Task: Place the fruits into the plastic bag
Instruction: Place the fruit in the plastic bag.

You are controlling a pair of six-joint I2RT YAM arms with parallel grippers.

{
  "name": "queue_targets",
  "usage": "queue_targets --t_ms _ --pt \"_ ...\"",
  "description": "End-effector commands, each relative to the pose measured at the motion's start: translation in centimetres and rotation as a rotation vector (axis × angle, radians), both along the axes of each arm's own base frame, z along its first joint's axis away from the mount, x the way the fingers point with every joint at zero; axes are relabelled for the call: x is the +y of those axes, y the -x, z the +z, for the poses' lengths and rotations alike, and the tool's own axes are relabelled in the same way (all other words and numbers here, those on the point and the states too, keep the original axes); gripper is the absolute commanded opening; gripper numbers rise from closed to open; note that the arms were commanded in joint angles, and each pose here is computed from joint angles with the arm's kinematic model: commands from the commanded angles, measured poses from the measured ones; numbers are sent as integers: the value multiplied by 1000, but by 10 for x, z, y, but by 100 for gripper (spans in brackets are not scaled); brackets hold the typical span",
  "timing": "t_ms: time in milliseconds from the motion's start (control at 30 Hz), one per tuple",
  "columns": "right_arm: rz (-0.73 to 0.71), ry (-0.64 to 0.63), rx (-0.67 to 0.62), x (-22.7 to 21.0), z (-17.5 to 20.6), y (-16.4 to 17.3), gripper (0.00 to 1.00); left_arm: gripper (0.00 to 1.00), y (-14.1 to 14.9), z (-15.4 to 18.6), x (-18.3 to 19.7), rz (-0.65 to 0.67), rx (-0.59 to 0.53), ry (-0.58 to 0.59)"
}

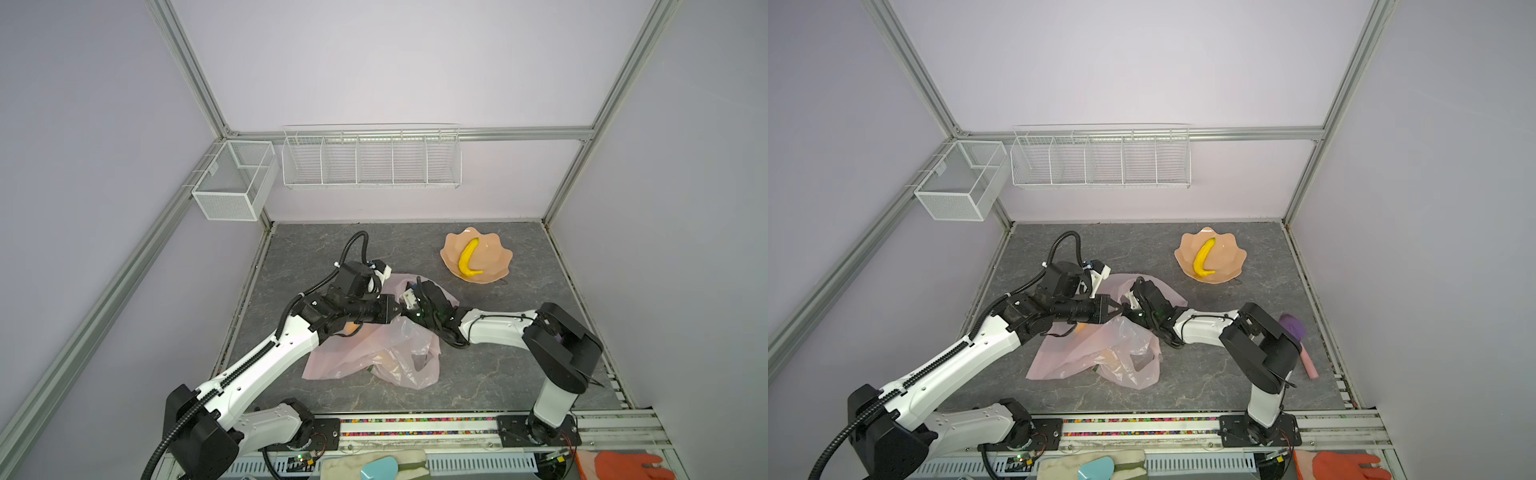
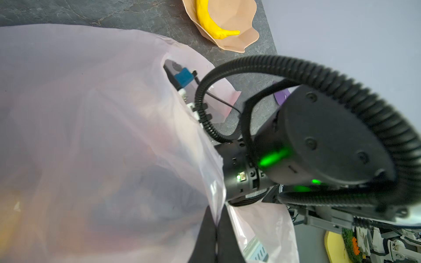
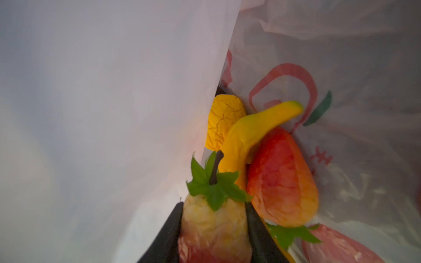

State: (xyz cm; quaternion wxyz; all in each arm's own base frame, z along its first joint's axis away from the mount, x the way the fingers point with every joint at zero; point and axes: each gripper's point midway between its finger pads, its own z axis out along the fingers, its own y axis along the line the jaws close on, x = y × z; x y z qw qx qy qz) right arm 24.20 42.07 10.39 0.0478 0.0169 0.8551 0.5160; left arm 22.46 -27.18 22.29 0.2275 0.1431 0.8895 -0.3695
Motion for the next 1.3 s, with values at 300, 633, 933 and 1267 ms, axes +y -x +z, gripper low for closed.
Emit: queue_targets --t_ms 300,633,933,1267 --pt "3 -21 40 12 -3 4 66 0 0 14 3 10 -36 26" --pt "-30 37 27 -14 -3 4 78 0 1 12 5 12 -34 20" --pt "-98 99 10 -58 -2 4 81 0 3 8 8 16 -28 12" --pt "-197 159 -35 -120 14 -1 86 0 4 7 9 18 -30 11"
